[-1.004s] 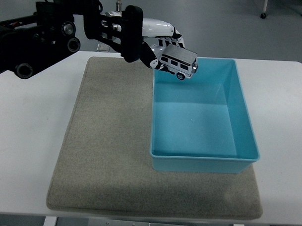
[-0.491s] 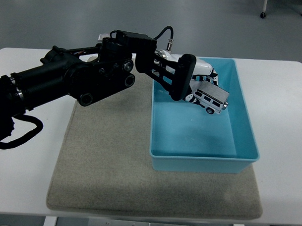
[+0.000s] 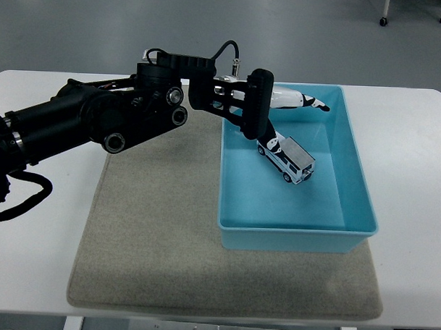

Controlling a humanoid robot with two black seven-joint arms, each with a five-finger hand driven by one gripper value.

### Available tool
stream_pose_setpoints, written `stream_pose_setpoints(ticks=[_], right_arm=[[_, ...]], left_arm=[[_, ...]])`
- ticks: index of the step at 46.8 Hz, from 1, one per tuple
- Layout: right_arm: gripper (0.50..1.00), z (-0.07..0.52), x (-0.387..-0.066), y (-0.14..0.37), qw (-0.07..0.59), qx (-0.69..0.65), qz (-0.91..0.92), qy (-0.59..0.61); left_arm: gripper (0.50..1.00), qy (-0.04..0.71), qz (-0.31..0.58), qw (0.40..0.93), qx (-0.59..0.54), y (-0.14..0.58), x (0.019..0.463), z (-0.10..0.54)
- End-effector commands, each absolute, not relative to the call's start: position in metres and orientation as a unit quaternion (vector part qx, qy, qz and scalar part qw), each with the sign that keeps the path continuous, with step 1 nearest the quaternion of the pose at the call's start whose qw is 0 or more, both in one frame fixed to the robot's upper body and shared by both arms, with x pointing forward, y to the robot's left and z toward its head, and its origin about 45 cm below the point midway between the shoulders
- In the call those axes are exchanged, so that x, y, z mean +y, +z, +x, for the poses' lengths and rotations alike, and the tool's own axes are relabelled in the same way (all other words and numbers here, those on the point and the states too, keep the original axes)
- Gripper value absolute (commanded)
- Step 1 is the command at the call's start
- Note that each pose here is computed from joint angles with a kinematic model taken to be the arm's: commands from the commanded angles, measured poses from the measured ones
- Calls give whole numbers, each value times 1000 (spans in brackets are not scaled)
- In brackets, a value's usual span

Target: Left hand put the white car in the blue box

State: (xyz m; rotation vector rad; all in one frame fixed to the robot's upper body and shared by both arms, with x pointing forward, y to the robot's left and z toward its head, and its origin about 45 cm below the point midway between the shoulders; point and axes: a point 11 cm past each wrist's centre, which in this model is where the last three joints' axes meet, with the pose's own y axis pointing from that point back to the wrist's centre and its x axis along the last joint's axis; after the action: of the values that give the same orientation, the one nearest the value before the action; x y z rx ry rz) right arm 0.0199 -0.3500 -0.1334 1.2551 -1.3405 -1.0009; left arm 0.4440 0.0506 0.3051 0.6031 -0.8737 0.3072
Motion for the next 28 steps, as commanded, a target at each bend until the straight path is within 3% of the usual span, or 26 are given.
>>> stream_pose_setpoints(ticks=[1,17,28], right_arm=[[936,20,-350,-133,501,-555,519,-414],[936,20,-350,-133,502,-554,519,-414],[936,20,-350,-133,501,-555,519,-414]], left_arm=[[1000,180,272,861,-391,320,72,453],[1000,353,186,879,-259,379,196,487],[1000,425,107,890,-124,385,275,482]])
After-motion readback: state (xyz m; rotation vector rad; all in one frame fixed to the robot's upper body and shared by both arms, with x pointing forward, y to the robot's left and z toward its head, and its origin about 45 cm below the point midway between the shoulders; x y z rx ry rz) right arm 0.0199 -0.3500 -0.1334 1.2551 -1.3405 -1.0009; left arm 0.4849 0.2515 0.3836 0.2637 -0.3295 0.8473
